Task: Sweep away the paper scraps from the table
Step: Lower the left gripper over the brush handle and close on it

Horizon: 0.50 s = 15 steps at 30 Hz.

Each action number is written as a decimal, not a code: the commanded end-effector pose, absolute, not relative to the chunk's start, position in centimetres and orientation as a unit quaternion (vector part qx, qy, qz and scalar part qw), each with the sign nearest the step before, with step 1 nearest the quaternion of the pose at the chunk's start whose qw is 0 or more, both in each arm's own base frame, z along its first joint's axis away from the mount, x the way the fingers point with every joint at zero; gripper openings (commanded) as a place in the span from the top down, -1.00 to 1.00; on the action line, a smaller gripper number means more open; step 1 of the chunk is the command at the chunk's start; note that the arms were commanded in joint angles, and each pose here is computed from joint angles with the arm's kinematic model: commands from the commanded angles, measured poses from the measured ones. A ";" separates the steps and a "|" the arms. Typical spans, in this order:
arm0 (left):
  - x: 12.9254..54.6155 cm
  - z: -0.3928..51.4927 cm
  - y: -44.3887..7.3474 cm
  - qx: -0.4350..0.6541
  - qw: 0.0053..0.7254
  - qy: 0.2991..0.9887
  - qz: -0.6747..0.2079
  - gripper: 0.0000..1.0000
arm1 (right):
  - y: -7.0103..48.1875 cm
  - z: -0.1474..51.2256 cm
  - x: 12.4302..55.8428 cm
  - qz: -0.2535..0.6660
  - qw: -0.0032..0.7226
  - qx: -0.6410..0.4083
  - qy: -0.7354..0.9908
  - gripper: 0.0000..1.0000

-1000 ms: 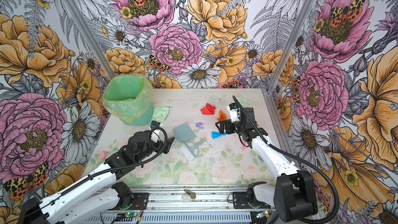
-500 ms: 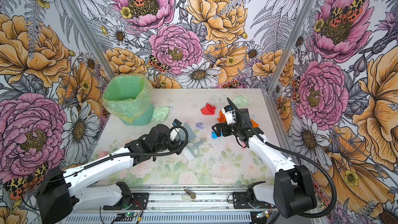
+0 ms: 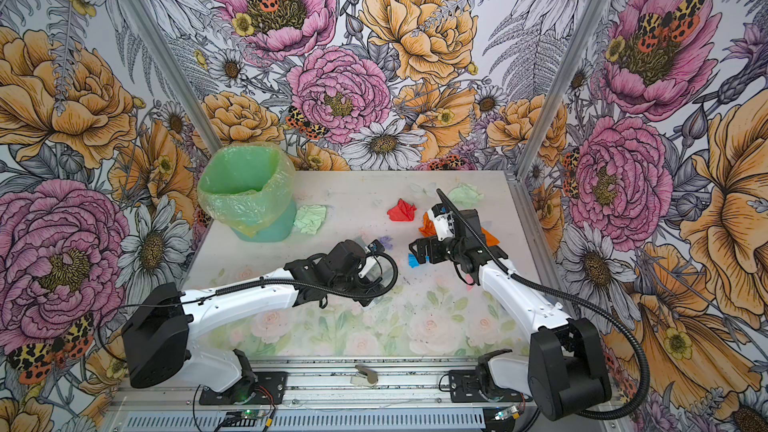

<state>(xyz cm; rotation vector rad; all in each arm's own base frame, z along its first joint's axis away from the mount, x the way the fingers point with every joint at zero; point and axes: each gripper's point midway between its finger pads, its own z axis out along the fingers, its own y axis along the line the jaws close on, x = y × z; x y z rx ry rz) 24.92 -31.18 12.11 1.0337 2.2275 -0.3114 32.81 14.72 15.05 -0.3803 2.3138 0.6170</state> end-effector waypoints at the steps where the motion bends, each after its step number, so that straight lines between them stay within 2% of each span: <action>1: 24.7 12.2 -31.9 0.404 0.307 0.853 -0.123 -0.98 | 14.8 14.3 32.6 0.233 0.344 -0.153 0.896 -0.99; 7: 24.8 10.4 -31.8 0.400 0.268 0.871 -0.098 -0.97 | 14.7 14.2 32.5 0.232 0.343 -0.147 0.898 -0.99; 15: 25.1 9.4 -30.9 0.392 0.259 0.880 -0.068 -0.97 | 14.5 14.1 32.6 0.226 0.344 -0.144 0.900 -0.99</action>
